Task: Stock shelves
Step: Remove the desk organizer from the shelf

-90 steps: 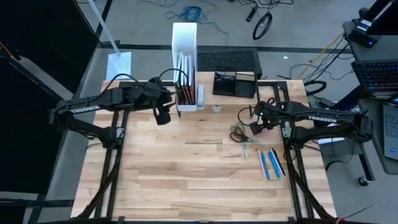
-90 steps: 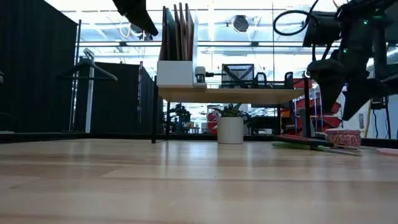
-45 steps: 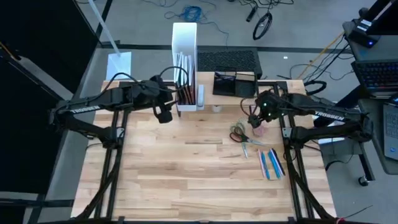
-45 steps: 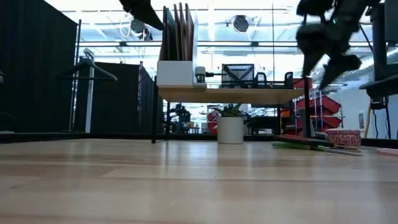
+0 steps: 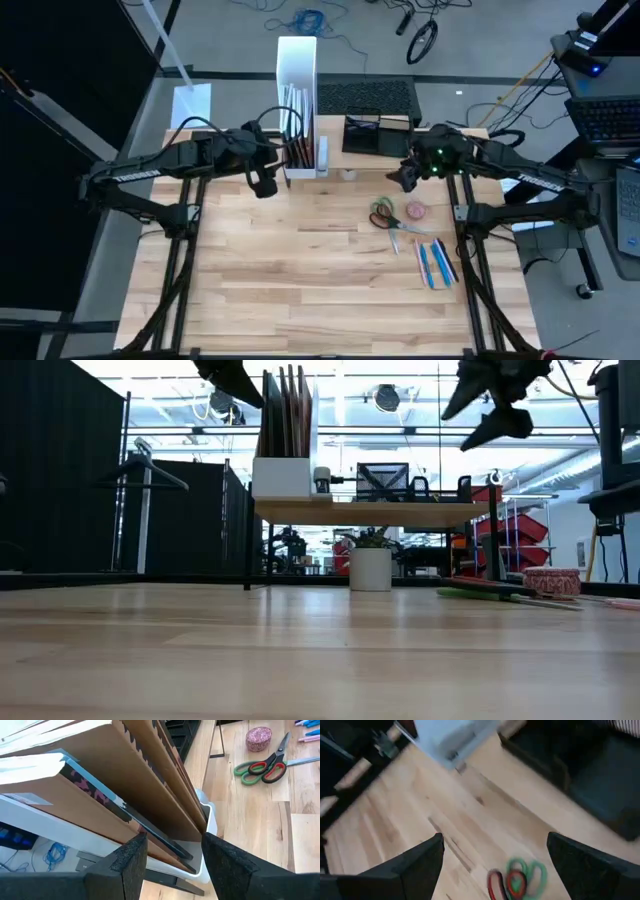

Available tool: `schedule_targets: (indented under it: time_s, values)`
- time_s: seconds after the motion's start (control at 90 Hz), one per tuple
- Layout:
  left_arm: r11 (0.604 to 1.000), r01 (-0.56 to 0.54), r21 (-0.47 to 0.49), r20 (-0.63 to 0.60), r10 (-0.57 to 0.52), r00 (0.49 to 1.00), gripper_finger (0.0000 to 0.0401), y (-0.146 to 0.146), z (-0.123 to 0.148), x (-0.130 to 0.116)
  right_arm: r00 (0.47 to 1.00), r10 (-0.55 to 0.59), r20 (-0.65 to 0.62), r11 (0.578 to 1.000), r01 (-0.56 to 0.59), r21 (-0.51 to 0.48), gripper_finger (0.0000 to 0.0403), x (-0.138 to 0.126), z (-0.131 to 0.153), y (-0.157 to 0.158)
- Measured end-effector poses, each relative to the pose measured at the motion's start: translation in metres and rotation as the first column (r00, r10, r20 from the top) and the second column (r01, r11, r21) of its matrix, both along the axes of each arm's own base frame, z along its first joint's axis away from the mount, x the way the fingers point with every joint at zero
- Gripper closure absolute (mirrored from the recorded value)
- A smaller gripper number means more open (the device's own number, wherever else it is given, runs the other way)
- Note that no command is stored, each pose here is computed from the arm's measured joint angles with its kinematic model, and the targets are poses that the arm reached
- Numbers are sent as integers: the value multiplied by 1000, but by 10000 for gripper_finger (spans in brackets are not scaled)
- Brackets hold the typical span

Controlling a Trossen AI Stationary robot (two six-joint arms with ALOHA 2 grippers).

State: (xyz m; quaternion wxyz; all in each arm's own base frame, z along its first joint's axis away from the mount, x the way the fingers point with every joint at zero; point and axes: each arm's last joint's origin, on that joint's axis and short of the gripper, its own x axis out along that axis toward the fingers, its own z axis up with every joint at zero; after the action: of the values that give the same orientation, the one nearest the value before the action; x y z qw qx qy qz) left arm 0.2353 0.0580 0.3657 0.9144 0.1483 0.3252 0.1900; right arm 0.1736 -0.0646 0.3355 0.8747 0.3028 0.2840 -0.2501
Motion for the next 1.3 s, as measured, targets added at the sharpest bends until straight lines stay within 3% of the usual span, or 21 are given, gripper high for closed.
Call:
schedule_targets:
  time_s: [0.322, 0.489, 0.667, 0.911, 1.0, 1.089, 1.3]
  values:
    - [1000, 0, -1, -5, 0, 1000, 225, 0, 0, -1, 959, 38, 280, 990, 2, -141, 71, 25, 23, -11]
    - [1000, 8, 21, -6, -8, 1000, 225, -1, 6, -12, 945, -101, 312, 973, 160, -169, 71, 17, 35, -35]
    - [1000, -8, 21, -9, 9, 1000, 225, 1, 10, -24, 971, -208, 118, 960, 226, -165, 71, 21, 54, -66]
    - [1000, -25, 2, -68, 25, 997, 225, 3, 5, -30, 956, -210, -203, 971, 180, -156, 71, 45, 60, -119]
    - [1000, -6, -17, -82, 4, 997, 225, 2, 4, -31, 941, -160, -298, 978, 110, -178, 71, 49, 59, -134]
    - [999, -7, -32, -101, 4, 995, 225, 2, 2, -32, 915, -61, -400, 975, -31, -219, 71, 48, 59, -144]
    - [999, -16, -46, -101, 11, 995, 225, 1, 2, -32, 814, 99, -573, 916, -299, -266, 71, 41, 51, -158]
